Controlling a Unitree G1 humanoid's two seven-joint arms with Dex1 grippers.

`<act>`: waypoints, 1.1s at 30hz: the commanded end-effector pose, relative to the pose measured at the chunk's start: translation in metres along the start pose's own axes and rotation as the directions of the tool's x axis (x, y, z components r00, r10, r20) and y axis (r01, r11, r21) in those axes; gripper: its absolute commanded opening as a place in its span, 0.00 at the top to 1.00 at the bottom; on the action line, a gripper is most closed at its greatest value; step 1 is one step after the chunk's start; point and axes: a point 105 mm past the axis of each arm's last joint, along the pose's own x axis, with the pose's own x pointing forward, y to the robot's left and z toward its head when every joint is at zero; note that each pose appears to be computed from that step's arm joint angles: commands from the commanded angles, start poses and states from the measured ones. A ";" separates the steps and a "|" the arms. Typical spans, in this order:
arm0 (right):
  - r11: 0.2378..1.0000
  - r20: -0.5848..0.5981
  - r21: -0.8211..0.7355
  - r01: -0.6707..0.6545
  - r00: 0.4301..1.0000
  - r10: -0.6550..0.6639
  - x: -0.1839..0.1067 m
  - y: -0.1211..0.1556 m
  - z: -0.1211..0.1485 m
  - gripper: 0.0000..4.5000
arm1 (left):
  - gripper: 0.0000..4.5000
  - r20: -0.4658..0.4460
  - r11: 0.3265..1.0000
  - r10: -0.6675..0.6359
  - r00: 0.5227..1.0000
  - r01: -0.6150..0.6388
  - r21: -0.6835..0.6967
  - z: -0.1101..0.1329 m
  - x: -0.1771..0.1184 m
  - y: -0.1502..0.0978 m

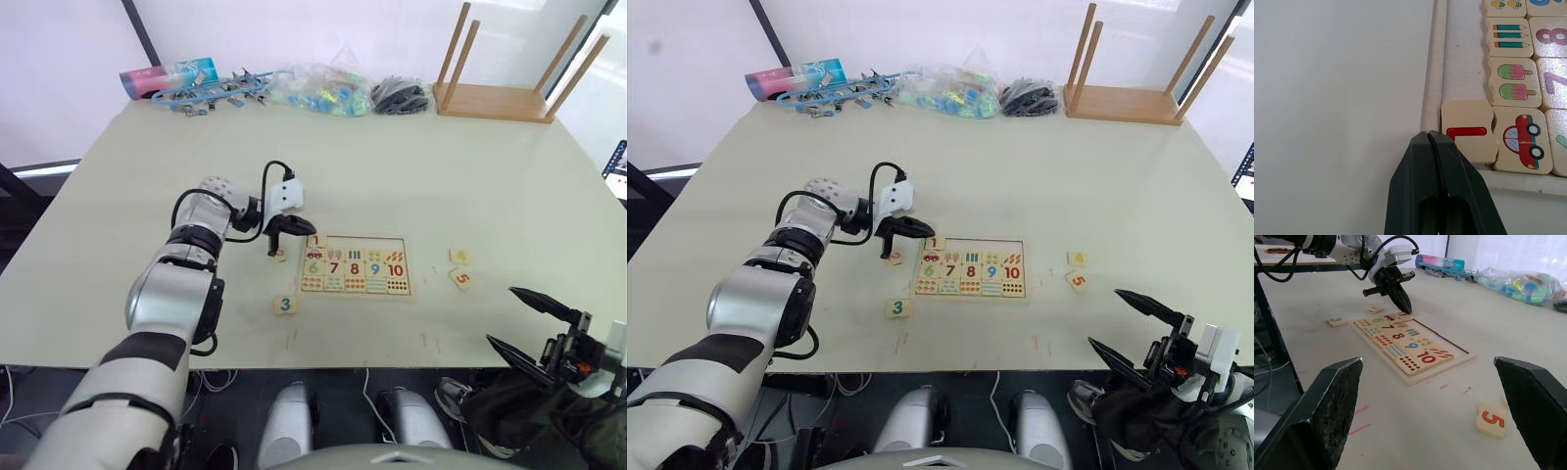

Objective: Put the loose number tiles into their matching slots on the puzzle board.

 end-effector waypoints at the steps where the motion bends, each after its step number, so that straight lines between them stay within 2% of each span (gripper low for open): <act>1: 0.999 0.013 -0.035 0.015 1.000 -0.015 -0.003 -0.006 0.006 0.00 | 0.99 0.042 0.999 0.053 0.998 -0.053 0.003 0.007 -0.007 0.008; 12: 0.999 0.019 -0.034 0.007 1.000 -0.007 -0.001 -0.008 0.006 0.00 | 0.99 0.112 0.985 0.172 0.979 -0.170 -0.022 0.016 -0.021 0.023; 14: 0.999 0.020 -0.034 0.007 1.000 -0.006 0.000 -0.009 0.005 0.00 | 0.99 0.138 0.983 0.183 0.973 -0.180 -0.035 0.018 -0.023 0.025; 18: 1.000 0.025 -0.021 0.019 1.000 -0.019 0.002 -0.012 0.004 0.00 | 0.99 0.266 0.974 0.215 0.940 -0.185 -0.133 0.024 -0.039 0.028; 21: 0.999 0.032 -0.008 0.046 0.998 -0.045 0.002 -0.016 0.003 0.00 | 0.99 0.328 0.970 0.221 0.919 -0.171 -0.174 0.022 -0.052 0.026; 28: 0.993 0.003 -0.001 0.114 0.993 -0.114 0.000 -0.029 -0.002 0.00 | 0.99 0.387 0.953 0.273 0.881 -0.193 -0.232 0.010 -0.078 0.022; 30: 0.991 -0.028 -0.012 0.135 0.990 -0.135 -0.002 -0.033 -0.005 0.00 | 0.88 0.402 0.947 0.299 0.865 -0.216 -0.238 0.004 -0.089 0.018; 31: 0.990 -0.043 -0.017 0.143 0.989 -0.143 -0.003 -0.035 -0.007 0.00 | 0.86 0.408 0.945 0.308 0.859 -0.225 -0.238 0.001 -0.093 0.016; 33: 0.988 -0.065 -0.018 0.156 0.986 -0.157 -0.005 -0.037 -0.010 0.00 | 0.65 0.421 0.941 0.324 0.847 -0.241 -0.239 -0.003 -0.101 0.012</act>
